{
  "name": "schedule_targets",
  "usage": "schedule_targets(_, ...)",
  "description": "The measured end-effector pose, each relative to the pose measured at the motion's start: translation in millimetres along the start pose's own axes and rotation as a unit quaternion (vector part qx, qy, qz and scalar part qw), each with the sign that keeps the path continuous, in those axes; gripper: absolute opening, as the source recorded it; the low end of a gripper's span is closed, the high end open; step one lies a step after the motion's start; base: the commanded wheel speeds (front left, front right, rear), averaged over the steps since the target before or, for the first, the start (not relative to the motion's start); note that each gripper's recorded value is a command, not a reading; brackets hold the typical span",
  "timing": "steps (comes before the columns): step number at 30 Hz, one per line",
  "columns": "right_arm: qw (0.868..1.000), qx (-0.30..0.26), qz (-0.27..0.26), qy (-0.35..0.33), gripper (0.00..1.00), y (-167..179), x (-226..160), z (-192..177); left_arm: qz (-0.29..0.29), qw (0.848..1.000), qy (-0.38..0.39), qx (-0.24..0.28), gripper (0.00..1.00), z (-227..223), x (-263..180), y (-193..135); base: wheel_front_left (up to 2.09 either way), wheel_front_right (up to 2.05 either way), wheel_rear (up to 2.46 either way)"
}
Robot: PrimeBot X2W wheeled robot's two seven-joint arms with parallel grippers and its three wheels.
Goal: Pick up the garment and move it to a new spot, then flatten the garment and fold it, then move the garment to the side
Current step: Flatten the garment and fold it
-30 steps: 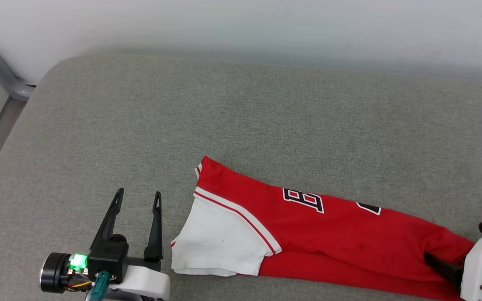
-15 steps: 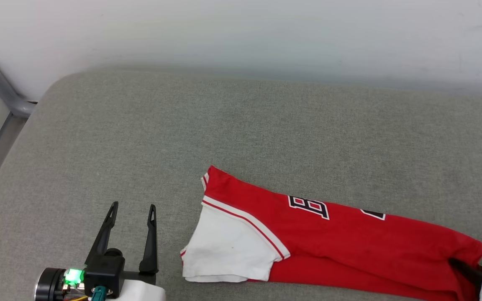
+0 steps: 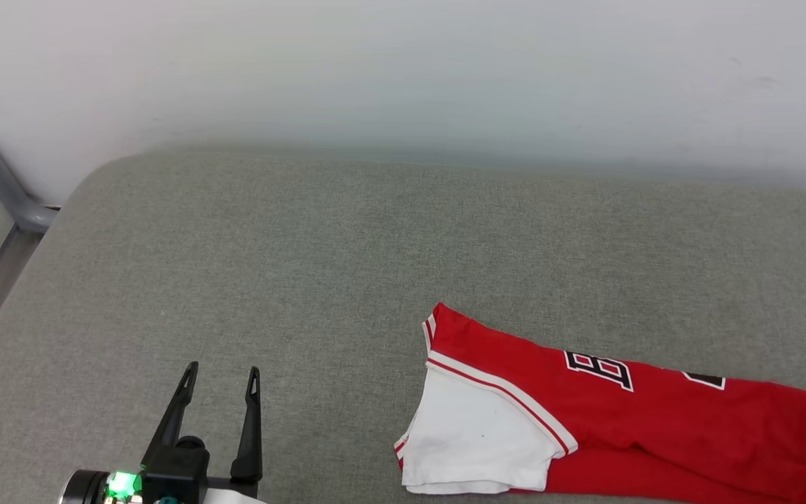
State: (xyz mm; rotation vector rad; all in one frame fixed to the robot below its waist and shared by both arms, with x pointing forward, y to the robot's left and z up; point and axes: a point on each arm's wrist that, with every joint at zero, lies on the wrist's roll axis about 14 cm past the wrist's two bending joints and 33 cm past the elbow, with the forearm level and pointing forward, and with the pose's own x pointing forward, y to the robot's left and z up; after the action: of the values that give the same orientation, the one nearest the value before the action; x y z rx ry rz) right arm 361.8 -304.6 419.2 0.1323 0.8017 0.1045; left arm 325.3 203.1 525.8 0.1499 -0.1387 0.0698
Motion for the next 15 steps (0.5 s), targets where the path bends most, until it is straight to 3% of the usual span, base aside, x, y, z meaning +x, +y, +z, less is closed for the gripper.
schedule_targets(8, 0.996, 0.005, 0.084, -0.012, 0.00, 54, -7, 15, -0.005, 1.000, 0.002, 0.000, 1.00, -1, -5, -2, 0.00, 0.00, 0.00)
schedule_targets(15, 0.988, -0.048, 0.147, -0.022, 0.00, 110, -3, 32, -0.008, 1.000, 0.009, 0.000, 1.00, -5, -5, -4, 0.00, 0.00, 0.00)
